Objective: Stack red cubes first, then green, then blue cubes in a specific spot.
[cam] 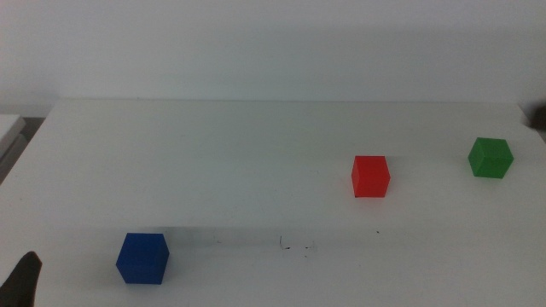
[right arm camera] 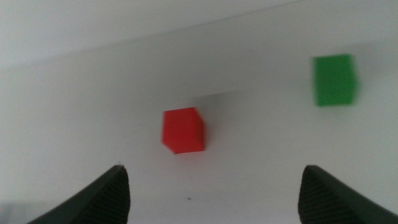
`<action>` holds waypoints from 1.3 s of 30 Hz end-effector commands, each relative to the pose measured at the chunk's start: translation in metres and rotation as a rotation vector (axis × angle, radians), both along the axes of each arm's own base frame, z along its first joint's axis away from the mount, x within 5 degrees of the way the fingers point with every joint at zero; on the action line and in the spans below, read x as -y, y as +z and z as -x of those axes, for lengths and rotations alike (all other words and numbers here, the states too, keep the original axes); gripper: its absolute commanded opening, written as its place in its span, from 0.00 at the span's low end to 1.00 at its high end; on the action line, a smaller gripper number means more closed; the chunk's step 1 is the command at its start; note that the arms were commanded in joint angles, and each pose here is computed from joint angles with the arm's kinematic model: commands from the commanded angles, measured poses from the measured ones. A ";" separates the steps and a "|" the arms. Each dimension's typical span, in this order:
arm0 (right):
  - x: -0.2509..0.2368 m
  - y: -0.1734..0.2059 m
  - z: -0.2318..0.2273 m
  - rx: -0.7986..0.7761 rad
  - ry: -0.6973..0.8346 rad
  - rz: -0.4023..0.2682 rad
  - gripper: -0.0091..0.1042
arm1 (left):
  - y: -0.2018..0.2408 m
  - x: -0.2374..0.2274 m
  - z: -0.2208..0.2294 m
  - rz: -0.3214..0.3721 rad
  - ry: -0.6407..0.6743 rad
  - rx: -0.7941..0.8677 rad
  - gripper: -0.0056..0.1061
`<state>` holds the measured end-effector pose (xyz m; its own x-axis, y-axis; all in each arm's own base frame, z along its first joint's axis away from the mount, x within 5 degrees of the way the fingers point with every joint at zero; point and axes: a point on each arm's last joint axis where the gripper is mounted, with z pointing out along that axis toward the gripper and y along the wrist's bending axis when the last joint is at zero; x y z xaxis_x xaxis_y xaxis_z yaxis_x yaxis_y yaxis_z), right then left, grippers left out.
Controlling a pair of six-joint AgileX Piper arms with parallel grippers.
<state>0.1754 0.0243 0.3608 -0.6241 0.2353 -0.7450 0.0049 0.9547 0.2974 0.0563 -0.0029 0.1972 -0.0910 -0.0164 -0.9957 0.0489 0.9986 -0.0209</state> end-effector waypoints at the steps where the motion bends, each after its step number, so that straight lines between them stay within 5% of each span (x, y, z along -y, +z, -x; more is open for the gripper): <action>1: -0.017 0.007 -0.035 -0.053 0.078 0.040 0.90 | 0.001 0.000 0.000 0.007 0.002 0.016 0.89; 5: -0.062 0.006 -0.074 -0.095 0.242 0.136 0.90 | 0.001 0.000 0.000 0.007 0.002 0.016 0.89; 9: -0.098 -0.010 -0.100 -0.166 0.304 0.127 0.90 | 0.001 0.000 0.000 0.007 0.002 0.016 0.89; 16: -0.138 -0.040 -0.132 -0.391 0.224 0.137 0.90 | 0.001 0.000 0.000 0.007 0.002 0.016 0.89; 24: -0.151 -0.087 -0.186 -0.565 0.150 0.317 0.90 | 0.001 0.000 0.000 0.007 0.002 0.016 0.89; 39: -0.141 -0.147 -0.227 -0.550 0.082 0.317 0.90 | 0.001 0.000 0.000 0.007 0.002 0.016 0.89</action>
